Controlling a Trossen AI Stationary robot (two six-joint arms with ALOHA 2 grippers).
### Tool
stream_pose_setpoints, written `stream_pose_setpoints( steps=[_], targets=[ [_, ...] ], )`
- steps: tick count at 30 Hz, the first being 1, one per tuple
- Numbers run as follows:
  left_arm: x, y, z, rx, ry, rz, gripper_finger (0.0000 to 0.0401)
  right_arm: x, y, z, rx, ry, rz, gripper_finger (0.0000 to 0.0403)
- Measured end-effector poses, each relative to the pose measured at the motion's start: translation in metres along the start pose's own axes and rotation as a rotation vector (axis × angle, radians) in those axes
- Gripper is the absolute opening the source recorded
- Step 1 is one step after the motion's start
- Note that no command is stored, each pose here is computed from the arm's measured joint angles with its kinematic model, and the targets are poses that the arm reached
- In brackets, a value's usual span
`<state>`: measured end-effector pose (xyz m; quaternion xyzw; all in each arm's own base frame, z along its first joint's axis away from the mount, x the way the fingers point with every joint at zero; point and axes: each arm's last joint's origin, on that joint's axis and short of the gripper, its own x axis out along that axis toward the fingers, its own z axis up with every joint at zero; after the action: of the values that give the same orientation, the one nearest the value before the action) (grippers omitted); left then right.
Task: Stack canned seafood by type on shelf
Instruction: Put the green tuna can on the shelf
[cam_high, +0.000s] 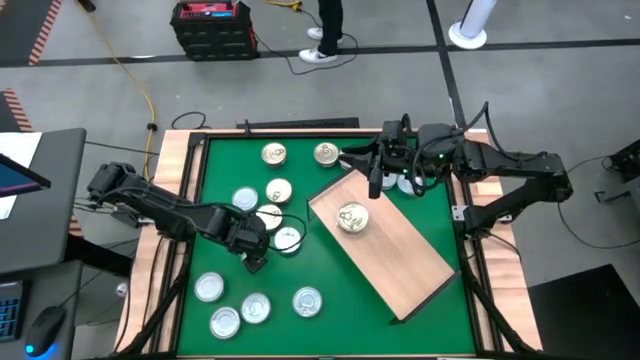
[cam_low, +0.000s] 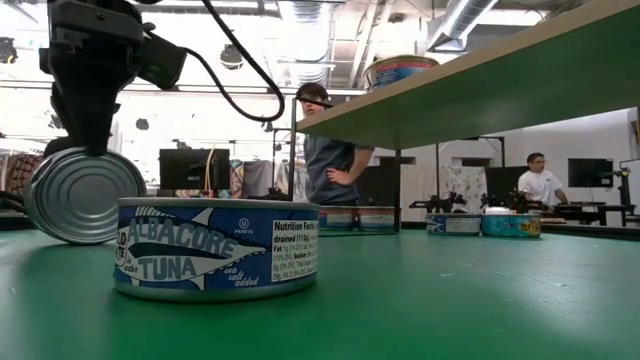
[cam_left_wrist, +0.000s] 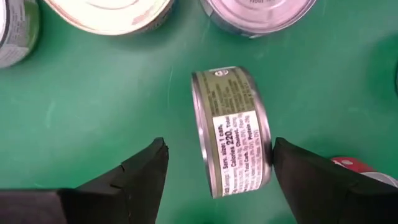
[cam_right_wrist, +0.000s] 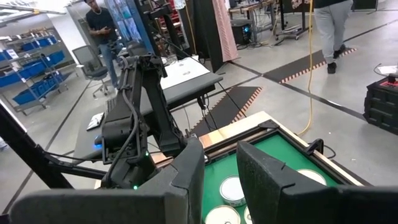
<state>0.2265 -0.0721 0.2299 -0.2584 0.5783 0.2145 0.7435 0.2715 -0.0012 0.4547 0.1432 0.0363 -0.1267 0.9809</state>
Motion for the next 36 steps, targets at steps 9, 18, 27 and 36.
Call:
stream_pose_setpoints(
  steps=[9,18,27,36],
  targets=[
    [0.006,0.007,0.002,0.027,0.009,0.048,0.0226,0.000,0.000,0.000,-0.015,-0.001,0.000,0.0122],
    [0.019,0.014,-0.003,0.063,0.052,0.059,0.0175,0.000,0.001,-0.001,-0.026,0.017,0.045,0.0122],
    [0.000,0.023,0.001,0.270,-0.068,0.066,0.0133,0.000,-0.001,-0.007,-0.064,0.085,0.035,0.0122],
    [-0.093,0.020,0.019,0.795,-0.592,0.053,0.0143,-0.008,-0.032,0.002,-0.065,0.092,-0.113,0.0122]
  ],
)
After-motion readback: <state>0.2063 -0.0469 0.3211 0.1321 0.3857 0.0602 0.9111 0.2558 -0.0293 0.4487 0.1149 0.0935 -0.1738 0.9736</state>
